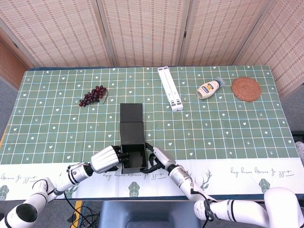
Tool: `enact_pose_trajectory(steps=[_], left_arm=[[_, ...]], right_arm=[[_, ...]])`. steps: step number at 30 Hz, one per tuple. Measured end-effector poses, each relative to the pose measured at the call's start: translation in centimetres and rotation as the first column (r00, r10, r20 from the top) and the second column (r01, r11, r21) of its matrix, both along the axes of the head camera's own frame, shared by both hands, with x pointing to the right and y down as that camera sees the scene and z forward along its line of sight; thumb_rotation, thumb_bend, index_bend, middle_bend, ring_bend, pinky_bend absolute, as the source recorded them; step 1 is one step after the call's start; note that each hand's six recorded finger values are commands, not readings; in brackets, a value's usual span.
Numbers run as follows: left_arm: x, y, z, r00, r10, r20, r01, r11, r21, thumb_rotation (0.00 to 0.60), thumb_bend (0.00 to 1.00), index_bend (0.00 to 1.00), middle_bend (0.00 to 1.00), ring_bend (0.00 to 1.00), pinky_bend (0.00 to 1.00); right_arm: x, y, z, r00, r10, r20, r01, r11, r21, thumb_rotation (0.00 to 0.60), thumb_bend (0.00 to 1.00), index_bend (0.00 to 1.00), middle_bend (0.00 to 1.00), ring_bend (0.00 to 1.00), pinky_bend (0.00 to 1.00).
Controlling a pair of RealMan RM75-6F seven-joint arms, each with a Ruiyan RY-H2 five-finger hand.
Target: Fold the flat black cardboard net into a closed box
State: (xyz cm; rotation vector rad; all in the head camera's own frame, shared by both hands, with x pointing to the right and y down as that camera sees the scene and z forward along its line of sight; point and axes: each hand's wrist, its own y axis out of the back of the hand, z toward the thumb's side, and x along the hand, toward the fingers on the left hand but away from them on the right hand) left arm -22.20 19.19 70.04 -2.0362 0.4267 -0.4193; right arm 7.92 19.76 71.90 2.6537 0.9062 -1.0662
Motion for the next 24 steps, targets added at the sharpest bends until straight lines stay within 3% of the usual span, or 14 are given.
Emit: enact_pose_trajectory(steps=[6,11,17,24], left_arm=[[0.0,0.1,0.0,1.0,0.005,0.005,-0.005,1.0,0.006,0.6,0.11,0.53,0.47,0.51,0.52],[-0.2,0.0,-0.1,1.0,0.002,0.008,-0.002,1.0,0.01,0.6,0.11,0.41,0.37,0.51,0.52],[-0.4,-0.1,-0.2,1.0,-0.007,0.006,0.007,1.0,0.008,0.6,0.11,0.29,0.26,0.42,0.52],[-1.0,-0.3,-0.4,0.999,-0.052,-0.001,0.052,0.998,-0.028,0.6,0.11,0.16,0.11,0.26,0.52]], right_arm=[[0.2,0.0,0.1,1.0,0.001,-0.004,-0.001,1.0,-0.001,0.6,0.39,0.18,0.33,0.71,1.0],[0.3,-0.2,0.1,1.0,0.005,-0.005,-0.005,1.0,0.003,0.6,0.39,0.18,0.33,0.71,1.0],[0.6,-0.4,0.2,1.0,0.012,-0.013,-0.012,1.0,0.007,0.6,0.39,0.18,0.33,0.71,1.0],[1.3,-1.0,0.4,0.999,0.035,-0.027,-0.035,0.999,0.013,0.6,0.39,0.16,0.29,0.71,1.0]])
